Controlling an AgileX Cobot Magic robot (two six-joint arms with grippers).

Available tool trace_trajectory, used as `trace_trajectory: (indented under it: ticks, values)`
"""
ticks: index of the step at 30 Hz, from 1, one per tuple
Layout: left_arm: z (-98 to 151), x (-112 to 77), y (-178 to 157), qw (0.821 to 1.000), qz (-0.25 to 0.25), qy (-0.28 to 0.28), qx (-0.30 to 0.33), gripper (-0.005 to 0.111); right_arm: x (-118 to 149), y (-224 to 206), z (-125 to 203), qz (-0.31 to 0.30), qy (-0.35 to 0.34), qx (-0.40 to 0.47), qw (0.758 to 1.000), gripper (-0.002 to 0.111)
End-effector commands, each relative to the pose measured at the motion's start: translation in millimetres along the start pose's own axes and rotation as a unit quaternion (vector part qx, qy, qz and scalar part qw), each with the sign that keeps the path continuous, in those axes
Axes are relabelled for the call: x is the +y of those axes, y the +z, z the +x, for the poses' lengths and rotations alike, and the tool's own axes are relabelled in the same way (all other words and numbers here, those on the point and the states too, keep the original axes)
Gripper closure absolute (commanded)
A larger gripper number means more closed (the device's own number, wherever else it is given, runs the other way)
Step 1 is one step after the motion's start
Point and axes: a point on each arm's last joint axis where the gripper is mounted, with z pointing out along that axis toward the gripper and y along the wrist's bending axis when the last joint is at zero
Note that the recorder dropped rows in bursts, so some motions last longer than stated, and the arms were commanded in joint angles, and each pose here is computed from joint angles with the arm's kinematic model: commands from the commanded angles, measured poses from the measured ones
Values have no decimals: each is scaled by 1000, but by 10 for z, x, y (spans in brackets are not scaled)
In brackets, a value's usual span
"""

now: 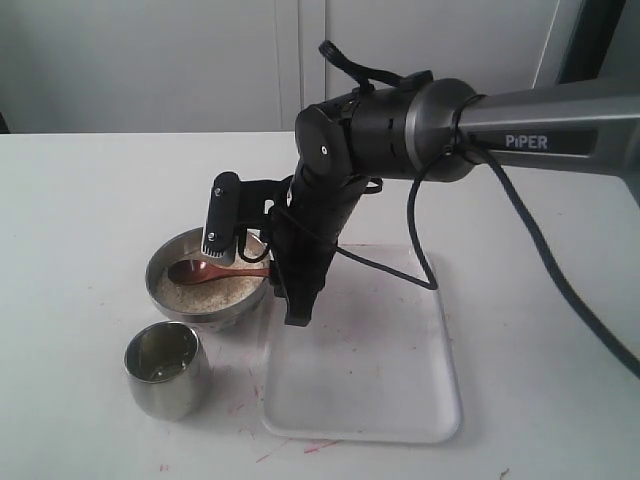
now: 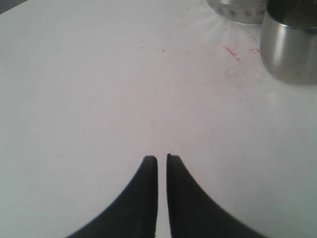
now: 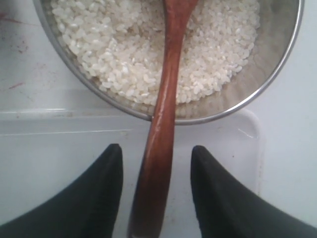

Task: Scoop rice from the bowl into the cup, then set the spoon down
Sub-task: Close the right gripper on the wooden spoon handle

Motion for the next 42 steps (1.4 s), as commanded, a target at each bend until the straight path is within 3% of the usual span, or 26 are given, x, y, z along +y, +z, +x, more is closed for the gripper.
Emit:
trace_trajectory:
  ticks: [1,11,28,35,42]
  values:
    - [72,-22,13,999,10,-5,30,92,12,16,8,-6,5,4,1000,67]
    - [72,-22,13,999,10,-5,30,92,24,66,21,-12,5,9,1000,82]
    - [72,-22,13,999,10,-5,30,92,16,55,16,-9,3,9,1000,82]
    - [72,-22,13,999,10,-5,30,92,19,48,22,-11,2,12,1000,103]
    - [72,-22,13,999,10,-5,30,92,-93,-328,27,52,-28,24,998,108]
